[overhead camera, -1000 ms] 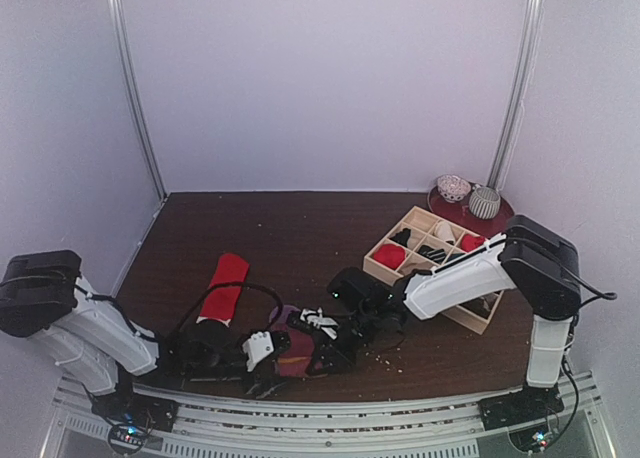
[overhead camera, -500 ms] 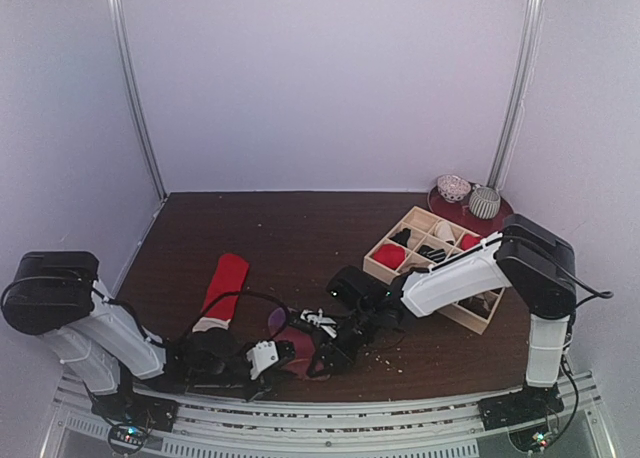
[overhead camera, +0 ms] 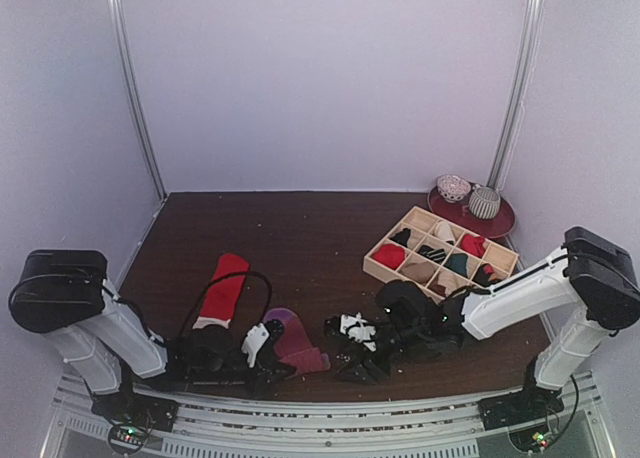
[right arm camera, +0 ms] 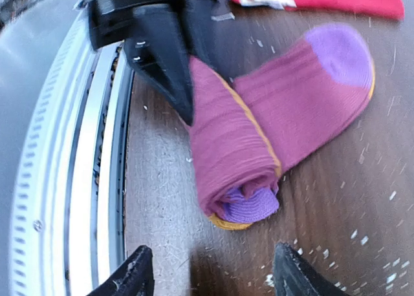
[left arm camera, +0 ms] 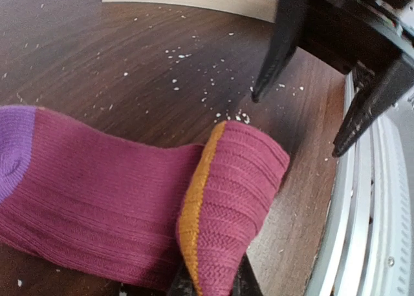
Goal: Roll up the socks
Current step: Roll a pair of socks at the center of the board.
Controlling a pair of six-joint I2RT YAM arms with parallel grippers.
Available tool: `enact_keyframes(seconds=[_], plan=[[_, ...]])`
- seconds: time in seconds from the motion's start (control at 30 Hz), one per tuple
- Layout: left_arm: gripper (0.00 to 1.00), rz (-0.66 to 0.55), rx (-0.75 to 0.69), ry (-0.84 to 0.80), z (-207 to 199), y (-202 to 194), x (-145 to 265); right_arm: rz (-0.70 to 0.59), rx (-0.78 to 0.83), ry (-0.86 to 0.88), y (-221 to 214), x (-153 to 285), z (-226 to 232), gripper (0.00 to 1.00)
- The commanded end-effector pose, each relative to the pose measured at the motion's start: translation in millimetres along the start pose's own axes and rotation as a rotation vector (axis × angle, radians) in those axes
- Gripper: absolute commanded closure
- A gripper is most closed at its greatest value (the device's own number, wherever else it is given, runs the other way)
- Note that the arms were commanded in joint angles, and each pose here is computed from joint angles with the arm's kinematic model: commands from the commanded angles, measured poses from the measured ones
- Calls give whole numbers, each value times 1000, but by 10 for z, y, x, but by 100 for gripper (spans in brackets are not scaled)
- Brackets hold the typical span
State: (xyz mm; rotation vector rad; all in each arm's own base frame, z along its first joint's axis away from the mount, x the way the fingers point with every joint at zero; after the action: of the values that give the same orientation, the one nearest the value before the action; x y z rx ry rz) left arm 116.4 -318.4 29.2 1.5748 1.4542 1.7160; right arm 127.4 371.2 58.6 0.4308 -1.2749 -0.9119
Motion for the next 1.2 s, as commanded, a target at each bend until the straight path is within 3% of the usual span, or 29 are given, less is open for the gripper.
enact_keyframes(seconds=[0.0, 0.13, 0.47, 0.77, 0.87, 0.93, 1.03, 1.07, 1.1, 1.17], plan=[[100, 343, 311, 19, 81, -1013, 250, -130, 424, -181, 307, 6, 28, 35], [100, 364, 389, -15, 20, -1129, 291, -119, 608, -236, 351, -105, 136, 33], [100, 390, 436, -101, -105, -1281, 286, -7, 712, -215, 297, -522, 62, 36], [100, 366, 431, -118, -115, -1236, 295, 121, 556, -145, 32, -679, 57, 69], [74, 342, 409, -113, -91, -1171, 280, 176, 454, -100, -69, -691, 105, 72], [63, 305, 373, -101, -60, -1066, 272, 226, 382, -62, -177, -690, 144, 73], [36, 284, 281, -24, 62, -926, 268, 267, 276, -16, -294, -678, 204, 72], [18, 250, 235, 3, 100, -757, 250, 281, 241, -9, -326, -677, 210, 72], [7, 244, 196, 40, 151, -680, 272, 298, 204, -3, -357, -674, 204, 72], [2, 210, 131, 93, 222, -500, 351, 334, 127, 20, -411, -674, 205, 72]])
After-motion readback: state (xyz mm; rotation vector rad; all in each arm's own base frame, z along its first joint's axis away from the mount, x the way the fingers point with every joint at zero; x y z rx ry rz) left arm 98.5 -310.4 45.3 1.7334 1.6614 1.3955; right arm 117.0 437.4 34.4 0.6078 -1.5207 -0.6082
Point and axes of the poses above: each gripper's point midway between its finger pads, its own x axis back along the fingers, its own z axis along the line the jaws close on, y = z × x, the point moved 1 cm from there along x, back along the fingers, and after that the axes turned 9 degrees about -x, right-handed, at the moved point
